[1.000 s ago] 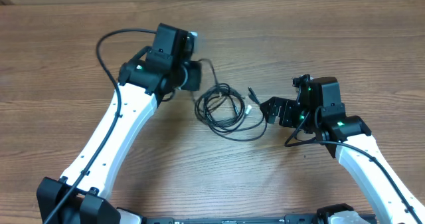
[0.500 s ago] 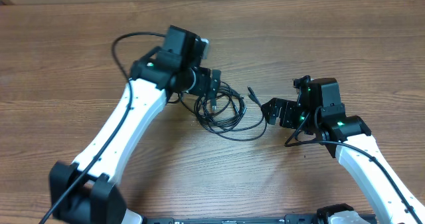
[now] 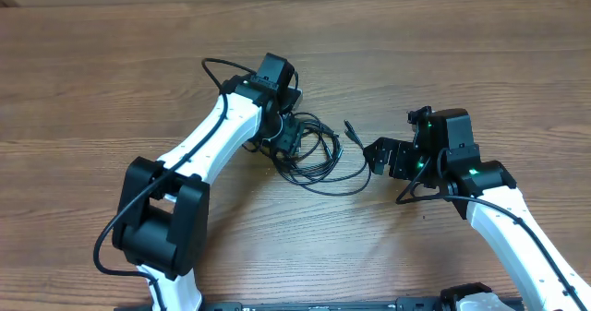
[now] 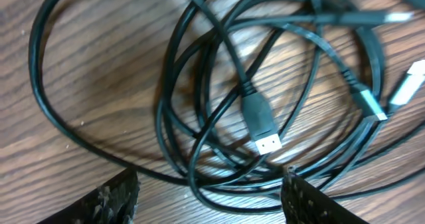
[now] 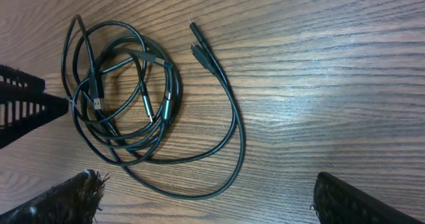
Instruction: Untangle cables
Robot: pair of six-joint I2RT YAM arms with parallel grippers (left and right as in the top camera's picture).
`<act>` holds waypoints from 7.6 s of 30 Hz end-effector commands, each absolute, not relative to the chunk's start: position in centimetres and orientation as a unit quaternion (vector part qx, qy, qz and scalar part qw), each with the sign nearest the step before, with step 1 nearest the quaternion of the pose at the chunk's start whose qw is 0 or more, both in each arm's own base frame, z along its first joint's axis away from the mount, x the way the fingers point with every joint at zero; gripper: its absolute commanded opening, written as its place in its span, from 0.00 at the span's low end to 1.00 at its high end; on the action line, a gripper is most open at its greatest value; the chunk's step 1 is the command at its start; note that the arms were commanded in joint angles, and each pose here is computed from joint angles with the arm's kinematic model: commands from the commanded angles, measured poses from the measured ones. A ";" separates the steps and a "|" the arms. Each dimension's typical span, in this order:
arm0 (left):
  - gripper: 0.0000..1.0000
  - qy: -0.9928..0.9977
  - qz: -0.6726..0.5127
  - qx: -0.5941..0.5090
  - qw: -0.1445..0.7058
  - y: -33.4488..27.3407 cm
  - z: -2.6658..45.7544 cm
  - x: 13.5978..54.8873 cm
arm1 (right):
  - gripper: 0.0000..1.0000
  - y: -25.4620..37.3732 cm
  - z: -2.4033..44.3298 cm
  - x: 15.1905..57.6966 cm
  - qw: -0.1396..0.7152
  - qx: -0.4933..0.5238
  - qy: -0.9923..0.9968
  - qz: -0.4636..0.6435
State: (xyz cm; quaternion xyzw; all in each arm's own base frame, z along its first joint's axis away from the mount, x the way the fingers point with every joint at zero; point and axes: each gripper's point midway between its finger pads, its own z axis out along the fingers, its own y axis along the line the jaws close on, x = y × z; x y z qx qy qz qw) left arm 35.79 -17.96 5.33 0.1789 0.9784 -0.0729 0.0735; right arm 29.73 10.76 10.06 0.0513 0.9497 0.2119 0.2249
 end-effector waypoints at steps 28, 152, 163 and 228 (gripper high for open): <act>0.27 0.980 -0.112 0.148 0.074 -20.4 1.7 37.6 | 1.00 10.8 11.2 30.6 0.243 0.047 0.946 0.211; 0.83 0.989 -0.029 -0.133 0.057 -6.7 13.9 39.8 | 1.00 12.3 19.2 32.7 0.283 0.020 0.945 0.165; 0.86 0.977 0.012 -0.214 0.008 -0.9 13.8 37.2 | 1.00 16.6 20.4 34.8 0.236 -0.035 0.967 0.093; 0.88 0.984 -0.043 -0.152 0.076 -2.6 12.2 31.7 | 0.04 27.0 2.5 35.0 0.092 0.069 0.986 0.119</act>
